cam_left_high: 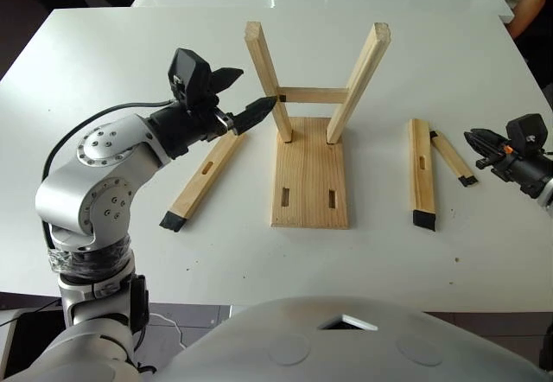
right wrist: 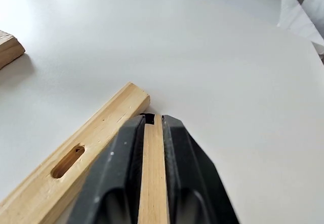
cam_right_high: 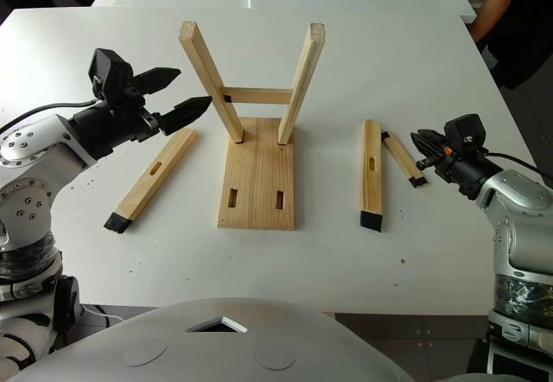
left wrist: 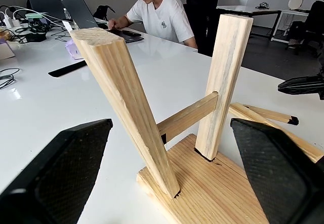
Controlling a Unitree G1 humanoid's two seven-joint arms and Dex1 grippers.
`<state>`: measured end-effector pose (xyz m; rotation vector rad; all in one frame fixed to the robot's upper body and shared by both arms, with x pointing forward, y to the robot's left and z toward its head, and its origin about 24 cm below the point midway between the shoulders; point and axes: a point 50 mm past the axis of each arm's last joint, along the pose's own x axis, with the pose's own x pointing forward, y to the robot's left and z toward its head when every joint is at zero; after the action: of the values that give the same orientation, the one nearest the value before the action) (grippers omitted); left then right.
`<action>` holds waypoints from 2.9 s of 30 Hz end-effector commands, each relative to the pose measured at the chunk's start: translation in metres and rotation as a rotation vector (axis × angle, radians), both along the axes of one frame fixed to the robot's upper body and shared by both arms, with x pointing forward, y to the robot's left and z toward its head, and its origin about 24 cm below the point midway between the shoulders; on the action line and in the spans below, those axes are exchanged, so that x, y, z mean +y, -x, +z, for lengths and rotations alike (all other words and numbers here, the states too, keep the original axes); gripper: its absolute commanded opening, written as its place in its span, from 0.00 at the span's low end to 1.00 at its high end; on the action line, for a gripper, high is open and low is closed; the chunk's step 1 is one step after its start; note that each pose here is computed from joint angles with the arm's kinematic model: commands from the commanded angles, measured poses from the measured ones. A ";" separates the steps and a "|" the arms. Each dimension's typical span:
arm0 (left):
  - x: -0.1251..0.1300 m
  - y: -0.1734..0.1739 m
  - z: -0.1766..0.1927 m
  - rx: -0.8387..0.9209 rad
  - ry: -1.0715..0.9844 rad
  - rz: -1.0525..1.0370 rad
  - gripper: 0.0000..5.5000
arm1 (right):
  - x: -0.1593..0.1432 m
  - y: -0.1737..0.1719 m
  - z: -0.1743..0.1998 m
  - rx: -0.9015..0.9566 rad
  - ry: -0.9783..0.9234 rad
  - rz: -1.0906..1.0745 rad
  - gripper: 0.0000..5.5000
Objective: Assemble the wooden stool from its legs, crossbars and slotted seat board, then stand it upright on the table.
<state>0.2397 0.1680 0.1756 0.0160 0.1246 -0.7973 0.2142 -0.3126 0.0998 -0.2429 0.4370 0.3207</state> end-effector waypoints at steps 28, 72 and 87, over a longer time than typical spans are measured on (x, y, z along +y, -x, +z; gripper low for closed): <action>-0.017 0.005 -0.015 0.045 -0.048 -0.068 0.79 | -0.024 0.022 -0.053 0.222 0.004 0.033 0.47; -0.025 0.014 0.026 0.028 0.253 -0.447 0.79 | 0.099 0.022 0.131 -0.129 -0.618 0.849 0.24; -0.052 0.034 0.069 -0.038 0.522 -0.642 0.79 | 0.116 0.016 0.127 0.047 -0.680 0.995 0.24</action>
<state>0.2095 0.1208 0.2379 -0.4488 -0.1148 -1.4229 0.1994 -0.1980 0.2324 0.2589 0.1572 1.4101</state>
